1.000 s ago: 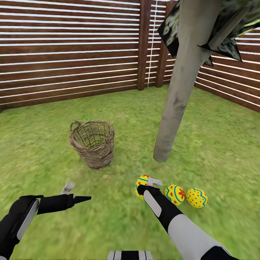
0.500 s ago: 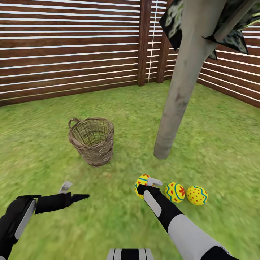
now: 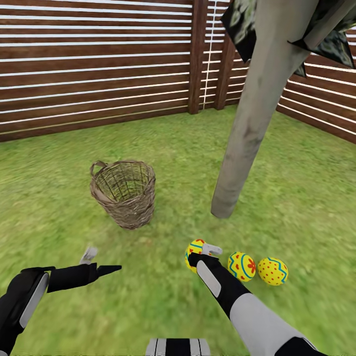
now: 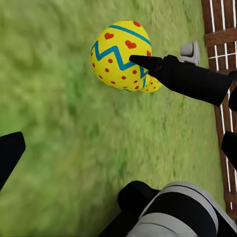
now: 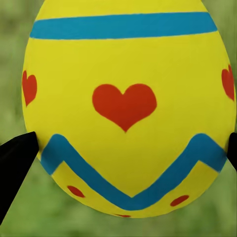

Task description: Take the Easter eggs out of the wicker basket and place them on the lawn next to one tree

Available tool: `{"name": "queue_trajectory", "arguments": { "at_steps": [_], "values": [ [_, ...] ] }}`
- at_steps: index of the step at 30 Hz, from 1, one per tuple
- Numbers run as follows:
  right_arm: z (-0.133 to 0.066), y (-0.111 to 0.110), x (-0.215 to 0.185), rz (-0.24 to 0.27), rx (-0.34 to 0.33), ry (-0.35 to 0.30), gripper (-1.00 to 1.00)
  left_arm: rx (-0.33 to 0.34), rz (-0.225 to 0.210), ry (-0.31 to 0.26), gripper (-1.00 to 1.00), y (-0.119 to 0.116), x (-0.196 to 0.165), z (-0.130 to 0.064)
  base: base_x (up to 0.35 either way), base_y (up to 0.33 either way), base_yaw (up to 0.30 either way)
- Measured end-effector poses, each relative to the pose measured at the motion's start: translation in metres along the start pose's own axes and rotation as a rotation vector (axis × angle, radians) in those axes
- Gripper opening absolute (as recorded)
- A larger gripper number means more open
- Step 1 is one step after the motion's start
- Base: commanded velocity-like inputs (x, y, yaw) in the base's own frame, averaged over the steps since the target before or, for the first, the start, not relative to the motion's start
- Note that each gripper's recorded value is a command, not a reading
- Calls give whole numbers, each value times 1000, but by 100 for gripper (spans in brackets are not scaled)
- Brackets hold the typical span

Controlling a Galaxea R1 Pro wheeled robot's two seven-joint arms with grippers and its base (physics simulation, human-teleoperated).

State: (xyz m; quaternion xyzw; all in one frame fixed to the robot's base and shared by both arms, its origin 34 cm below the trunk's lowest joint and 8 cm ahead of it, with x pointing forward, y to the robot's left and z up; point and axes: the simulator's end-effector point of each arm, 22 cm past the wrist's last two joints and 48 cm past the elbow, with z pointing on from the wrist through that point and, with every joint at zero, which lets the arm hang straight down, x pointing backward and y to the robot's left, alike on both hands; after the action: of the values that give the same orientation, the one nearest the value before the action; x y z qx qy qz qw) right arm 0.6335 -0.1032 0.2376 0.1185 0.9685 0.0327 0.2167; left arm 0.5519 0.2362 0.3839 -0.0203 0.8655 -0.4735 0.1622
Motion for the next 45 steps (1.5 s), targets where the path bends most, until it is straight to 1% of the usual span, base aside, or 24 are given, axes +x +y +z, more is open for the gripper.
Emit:
{"name": "queue_trajectory", "arguments": {
  "at_steps": [16, 18, 24, 40, 45],
  "values": [
    [26, -8, 32, 0, 16, 64, -100, -12, -53, 36, 100, 25, 16, 13, 0, 0, 0],
    [26, -8, 32, 1, 16, 64, -100, -12, -53, 36, 100, 25, 16, 13, 0, 0, 0],
    [35, -12, 44, 1, 23, 89, -100, -17, -73, 49, 100, 35, 23, 18, 0, 0, 0],
    [35, -12, 44, 0, 23, 89, -100, -17, -73, 48, 100, 35, 23, 18, 55, 0, 0],
    [41, -14, 52, 1, 27, 105, -100, -19, -87, 58, 100, 41, 27, 21, 1, 0, 0]
  ]
}}
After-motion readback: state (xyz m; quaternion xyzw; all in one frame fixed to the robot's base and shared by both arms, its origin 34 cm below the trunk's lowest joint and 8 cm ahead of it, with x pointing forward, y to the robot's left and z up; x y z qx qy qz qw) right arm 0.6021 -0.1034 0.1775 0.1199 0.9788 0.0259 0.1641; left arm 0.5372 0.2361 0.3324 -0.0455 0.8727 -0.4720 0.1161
